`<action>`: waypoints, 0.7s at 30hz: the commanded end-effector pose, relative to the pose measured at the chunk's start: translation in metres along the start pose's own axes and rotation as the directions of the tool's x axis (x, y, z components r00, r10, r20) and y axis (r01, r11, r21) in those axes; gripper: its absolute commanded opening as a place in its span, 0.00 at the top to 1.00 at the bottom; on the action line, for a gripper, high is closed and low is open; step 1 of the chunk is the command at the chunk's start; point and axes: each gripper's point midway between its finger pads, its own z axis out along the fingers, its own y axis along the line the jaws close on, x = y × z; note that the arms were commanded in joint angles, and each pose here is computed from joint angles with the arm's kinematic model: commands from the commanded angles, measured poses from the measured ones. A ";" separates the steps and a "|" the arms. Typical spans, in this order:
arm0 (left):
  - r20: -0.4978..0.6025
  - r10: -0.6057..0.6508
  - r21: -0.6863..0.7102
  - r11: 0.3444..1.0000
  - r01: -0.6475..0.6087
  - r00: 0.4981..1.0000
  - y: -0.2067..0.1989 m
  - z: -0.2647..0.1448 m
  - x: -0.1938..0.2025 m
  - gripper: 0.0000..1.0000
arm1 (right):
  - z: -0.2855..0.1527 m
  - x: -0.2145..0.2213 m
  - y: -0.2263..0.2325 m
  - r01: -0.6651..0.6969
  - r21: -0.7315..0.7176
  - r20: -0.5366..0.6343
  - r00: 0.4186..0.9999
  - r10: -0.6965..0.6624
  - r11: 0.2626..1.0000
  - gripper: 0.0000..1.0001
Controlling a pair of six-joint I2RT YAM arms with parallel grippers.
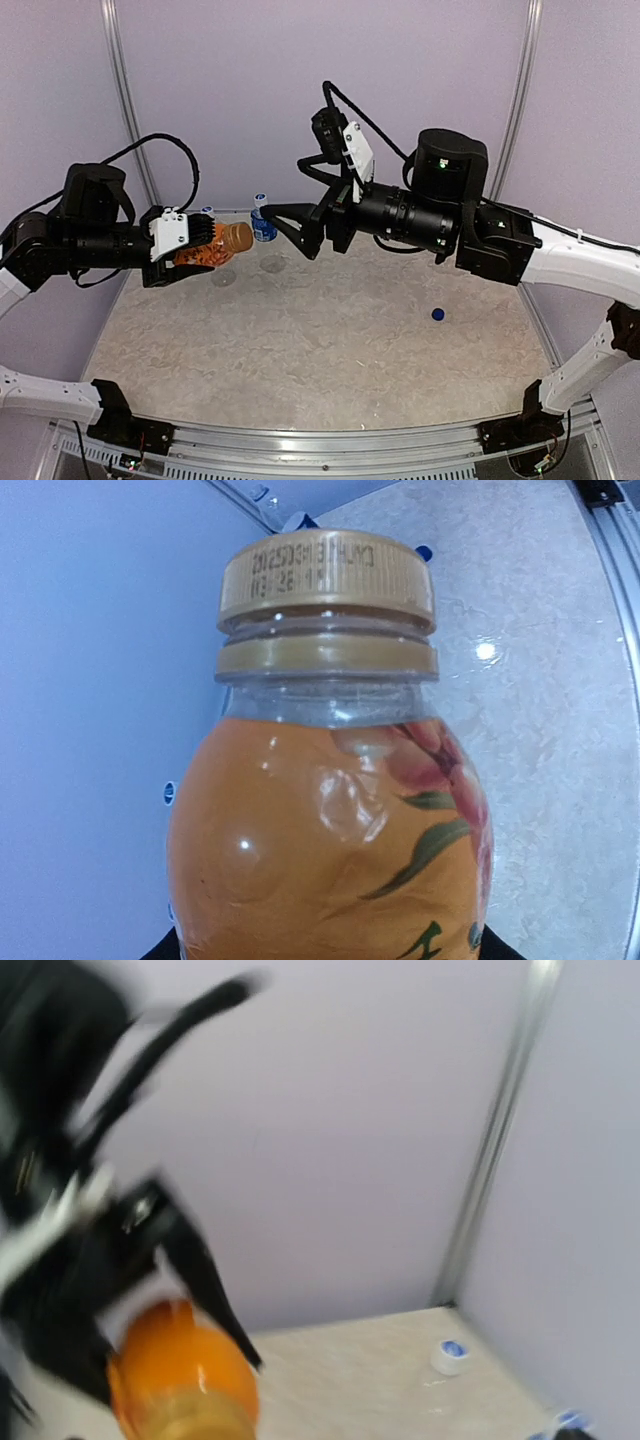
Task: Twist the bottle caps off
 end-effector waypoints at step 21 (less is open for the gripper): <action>-0.031 0.161 -0.282 0.946 -0.163 0.986 0.053 0.007 -0.012 0.69 | 0.069 0.046 0.002 -0.677 -0.137 -0.237 0.731 0.640 0.723 0.62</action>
